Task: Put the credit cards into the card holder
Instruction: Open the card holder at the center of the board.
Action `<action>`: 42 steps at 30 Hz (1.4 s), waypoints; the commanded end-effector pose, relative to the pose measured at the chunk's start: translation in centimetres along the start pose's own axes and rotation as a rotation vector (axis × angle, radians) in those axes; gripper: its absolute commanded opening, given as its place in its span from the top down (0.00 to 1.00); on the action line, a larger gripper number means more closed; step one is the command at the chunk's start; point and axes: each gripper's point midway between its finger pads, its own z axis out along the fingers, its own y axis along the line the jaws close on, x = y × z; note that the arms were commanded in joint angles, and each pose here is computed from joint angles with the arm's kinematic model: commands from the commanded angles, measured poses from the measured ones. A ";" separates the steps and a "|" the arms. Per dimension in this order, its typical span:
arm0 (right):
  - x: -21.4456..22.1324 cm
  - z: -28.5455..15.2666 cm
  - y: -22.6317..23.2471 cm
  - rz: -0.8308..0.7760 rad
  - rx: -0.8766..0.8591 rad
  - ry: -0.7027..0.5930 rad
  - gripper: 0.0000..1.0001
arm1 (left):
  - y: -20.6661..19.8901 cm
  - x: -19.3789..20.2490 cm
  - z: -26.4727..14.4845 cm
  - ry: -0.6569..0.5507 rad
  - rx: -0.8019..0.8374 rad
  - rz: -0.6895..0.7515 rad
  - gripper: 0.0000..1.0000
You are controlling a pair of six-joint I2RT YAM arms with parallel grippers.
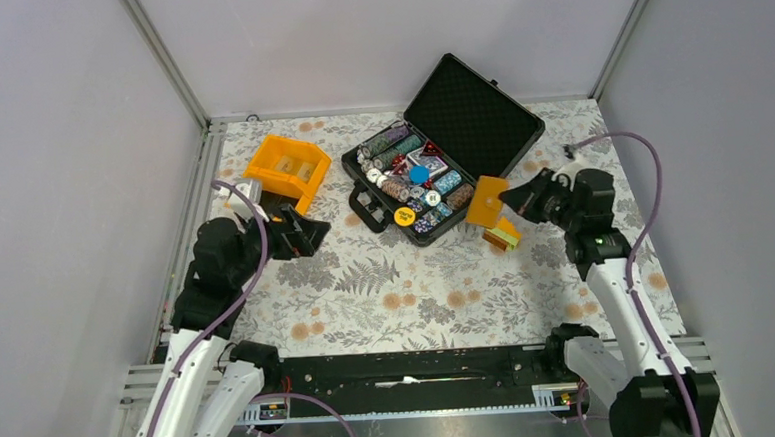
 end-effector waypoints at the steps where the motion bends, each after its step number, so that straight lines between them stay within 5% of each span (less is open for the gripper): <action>1: 0.8 -1.3 9.7 -0.151 -0.350 0.050 1.00 | -7.2 -0.7 -0.4 -0.044 0.395 -0.148 0.01; 5: 4.0 -1.8 15.2 -0.223 -0.535 0.136 1.00 | -10.9 0.1 -0.9 -0.039 0.602 -0.252 0.01; 12: 9.2 -3.8 23.7 -0.282 -0.869 0.254 1.00 | -13.8 2.4 -0.1 0.050 0.679 -0.259 0.01; 22: 10.6 -5.2 26.4 -0.289 -1.002 0.293 1.00 | -14.9 2.7 -1.0 0.058 0.749 -0.241 0.04; 27: 10.5 -5.7 26.5 -0.287 -1.017 0.290 1.00 | -15.0 3.3 -1.1 0.081 0.769 -0.243 0.27; 33: 11.1 -4.6 25.2 -0.321 -0.943 0.299 1.00 | -15.5 3.1 -2.1 0.078 0.815 -0.220 0.95; 35: 11.1 -3.7 24.2 -0.361 -0.860 0.306 1.00 | -15.6 3.4 -2.3 0.101 0.811 -0.191 1.00; 36: 11.1 -3.5 23.7 -0.385 -0.825 0.313 0.90 | -15.5 3.5 -2.4 0.119 0.795 -0.169 1.00; 39: 10.7 -3.8 22.8 -0.447 -0.768 0.298 0.39 | -14.7 4.0 -2.4 0.195 0.721 -0.055 1.00; 42: 9.9 -4.9 22.5 -0.486 -0.761 0.248 0.17 | -14.1 3.9 -2.5 0.267 0.663 0.074 1.00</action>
